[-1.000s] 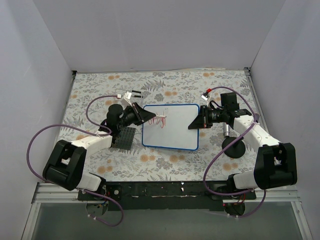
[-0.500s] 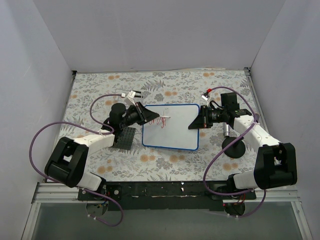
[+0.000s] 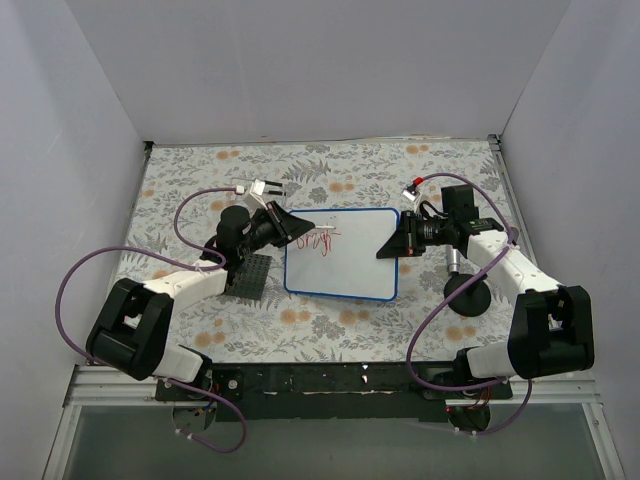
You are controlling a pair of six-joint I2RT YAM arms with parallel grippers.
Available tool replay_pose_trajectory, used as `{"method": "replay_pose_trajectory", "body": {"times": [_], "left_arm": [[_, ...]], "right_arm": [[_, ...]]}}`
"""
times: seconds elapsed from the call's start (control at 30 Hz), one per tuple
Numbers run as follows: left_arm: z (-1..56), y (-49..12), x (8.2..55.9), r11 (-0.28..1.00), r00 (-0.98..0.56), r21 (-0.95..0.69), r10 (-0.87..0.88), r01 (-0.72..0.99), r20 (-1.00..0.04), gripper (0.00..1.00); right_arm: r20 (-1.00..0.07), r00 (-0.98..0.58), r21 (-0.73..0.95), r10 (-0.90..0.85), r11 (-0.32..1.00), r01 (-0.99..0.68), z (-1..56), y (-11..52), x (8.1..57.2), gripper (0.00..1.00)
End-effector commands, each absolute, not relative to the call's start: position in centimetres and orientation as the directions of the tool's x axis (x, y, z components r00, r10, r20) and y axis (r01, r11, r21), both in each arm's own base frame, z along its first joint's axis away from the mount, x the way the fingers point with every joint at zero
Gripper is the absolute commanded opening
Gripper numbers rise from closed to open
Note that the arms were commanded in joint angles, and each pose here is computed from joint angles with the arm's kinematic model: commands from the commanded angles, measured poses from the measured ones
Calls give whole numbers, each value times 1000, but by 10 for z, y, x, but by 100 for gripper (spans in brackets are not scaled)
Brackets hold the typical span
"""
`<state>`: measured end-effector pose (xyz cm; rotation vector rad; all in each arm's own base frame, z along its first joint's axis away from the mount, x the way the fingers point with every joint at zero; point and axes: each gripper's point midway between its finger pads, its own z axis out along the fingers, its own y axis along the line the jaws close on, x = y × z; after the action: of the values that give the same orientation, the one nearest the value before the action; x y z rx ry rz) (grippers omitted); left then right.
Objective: Write a sentence on the whiteboard
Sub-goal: Write with the whiteboard marker without the cap on the whiteboard.
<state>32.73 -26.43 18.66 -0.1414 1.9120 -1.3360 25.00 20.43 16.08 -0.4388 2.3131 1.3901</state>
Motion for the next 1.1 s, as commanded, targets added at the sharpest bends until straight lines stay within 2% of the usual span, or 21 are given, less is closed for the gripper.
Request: {"method": "replay_pose_trajectory", "body": {"times": [0.0, 1.07], "left_arm": [[195, -261, 335, 468, -660, -816, -501, 339, -561, 0], [155, -265, 293, 472, -790, -823, -350, 316, -504, 0]], "right_arm": [[-574, -816, 721, -65, 432, -542, 175, 205, 254, 1], [-572, -818, 723, -63, 432, -539, 175, 205, 254, 1]]}}
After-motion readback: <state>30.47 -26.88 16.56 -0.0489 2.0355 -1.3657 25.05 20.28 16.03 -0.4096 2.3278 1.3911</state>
